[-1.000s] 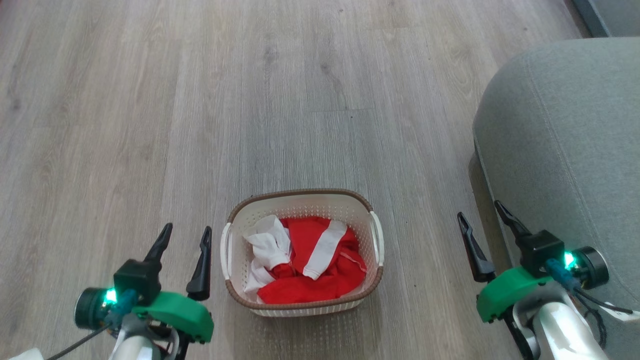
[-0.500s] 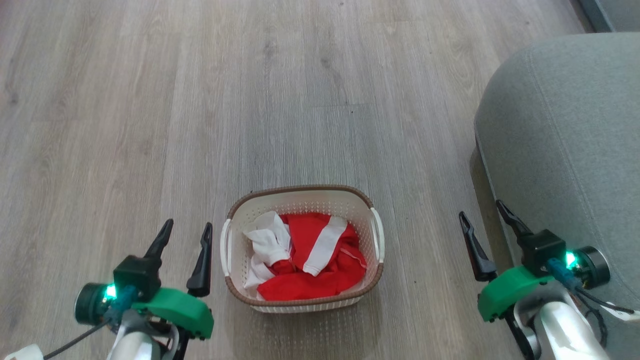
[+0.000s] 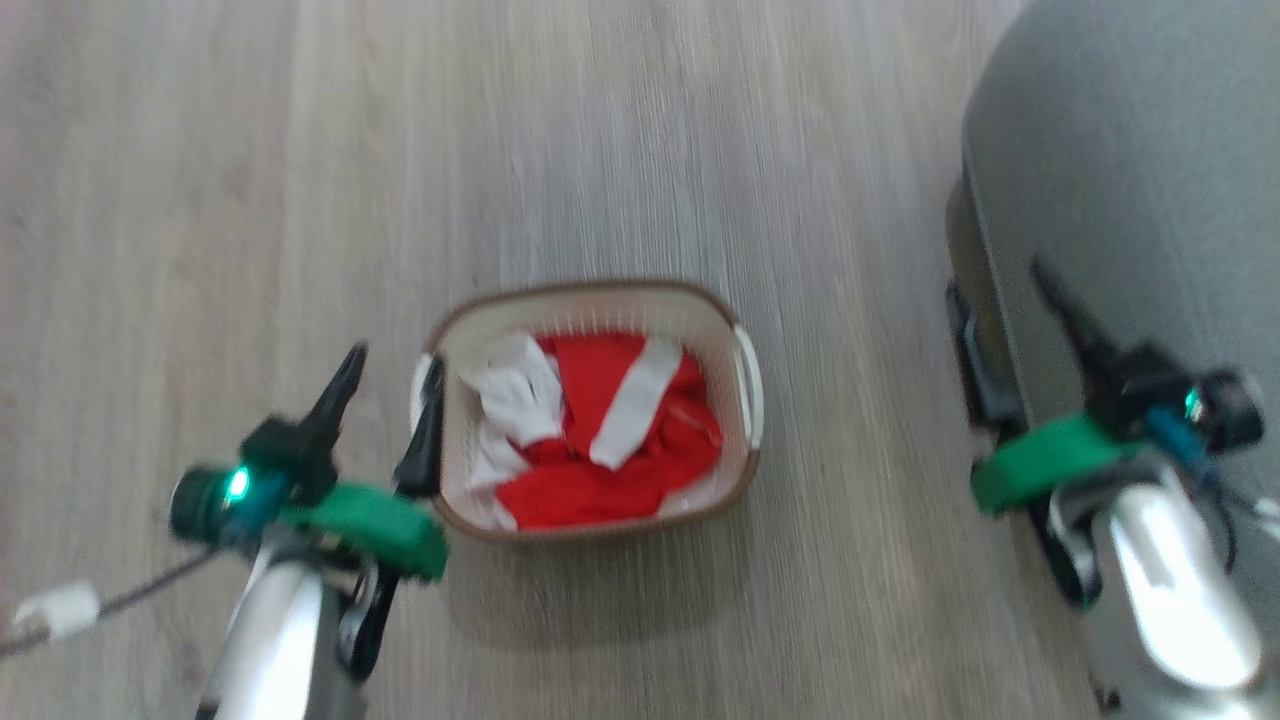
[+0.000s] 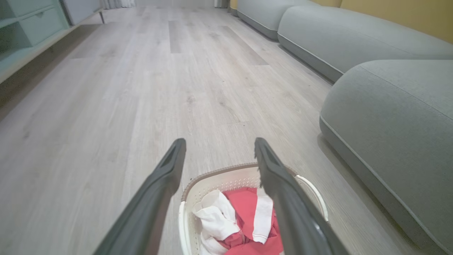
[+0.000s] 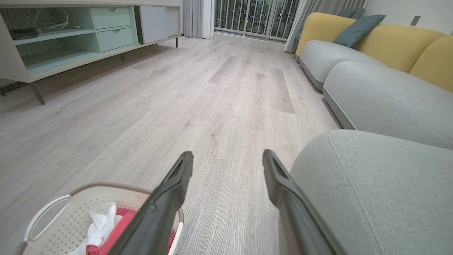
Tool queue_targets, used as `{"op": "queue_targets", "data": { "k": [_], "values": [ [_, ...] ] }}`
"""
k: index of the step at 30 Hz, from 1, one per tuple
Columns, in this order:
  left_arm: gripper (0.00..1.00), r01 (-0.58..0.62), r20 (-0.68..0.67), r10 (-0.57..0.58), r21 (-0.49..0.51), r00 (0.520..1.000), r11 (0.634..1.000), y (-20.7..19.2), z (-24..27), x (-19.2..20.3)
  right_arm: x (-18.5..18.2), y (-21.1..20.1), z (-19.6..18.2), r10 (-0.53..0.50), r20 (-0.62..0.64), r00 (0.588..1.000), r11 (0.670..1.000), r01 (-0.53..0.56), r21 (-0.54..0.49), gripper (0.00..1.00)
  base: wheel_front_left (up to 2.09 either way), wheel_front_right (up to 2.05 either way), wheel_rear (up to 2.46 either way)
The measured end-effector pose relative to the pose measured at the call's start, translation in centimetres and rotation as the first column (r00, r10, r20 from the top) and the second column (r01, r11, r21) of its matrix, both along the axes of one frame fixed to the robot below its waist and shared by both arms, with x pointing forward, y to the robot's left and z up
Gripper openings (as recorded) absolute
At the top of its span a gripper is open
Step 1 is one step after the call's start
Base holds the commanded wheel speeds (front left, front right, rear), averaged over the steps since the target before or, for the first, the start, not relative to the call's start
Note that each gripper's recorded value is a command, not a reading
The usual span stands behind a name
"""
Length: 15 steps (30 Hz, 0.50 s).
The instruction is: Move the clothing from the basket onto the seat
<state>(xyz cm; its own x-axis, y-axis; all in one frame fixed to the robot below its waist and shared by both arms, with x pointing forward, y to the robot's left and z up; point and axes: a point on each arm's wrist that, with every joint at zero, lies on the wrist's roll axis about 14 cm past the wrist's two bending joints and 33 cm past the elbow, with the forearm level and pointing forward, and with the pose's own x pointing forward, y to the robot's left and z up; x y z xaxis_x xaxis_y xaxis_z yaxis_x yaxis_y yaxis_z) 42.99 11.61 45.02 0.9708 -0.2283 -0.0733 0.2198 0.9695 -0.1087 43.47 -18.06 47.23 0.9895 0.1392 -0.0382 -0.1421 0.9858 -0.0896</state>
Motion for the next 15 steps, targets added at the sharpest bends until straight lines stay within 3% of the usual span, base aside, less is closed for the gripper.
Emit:
{"op": "queue_targets", "data": {
  "k": [7,15],
  "values": [
    [1.00,0.137,-0.078,-0.139,-0.019,0.987,0.990,-4.9,-4.2,5.3,5.4,-0.5,0.0,-0.010,0.047,0.999,1.000,0.011,-0.004,1.00,0.00,0.00,0.00],
    [1.00,0.266,-0.280,-0.248,0.028,0.927,0.964,-9.5,-13.9,9.3,9.4,-1.5,-4.1,-0.031,0.008,0.999,0.999,0.031,-0.023,1.00,0.00,0.00,0.00]
  ]
}}
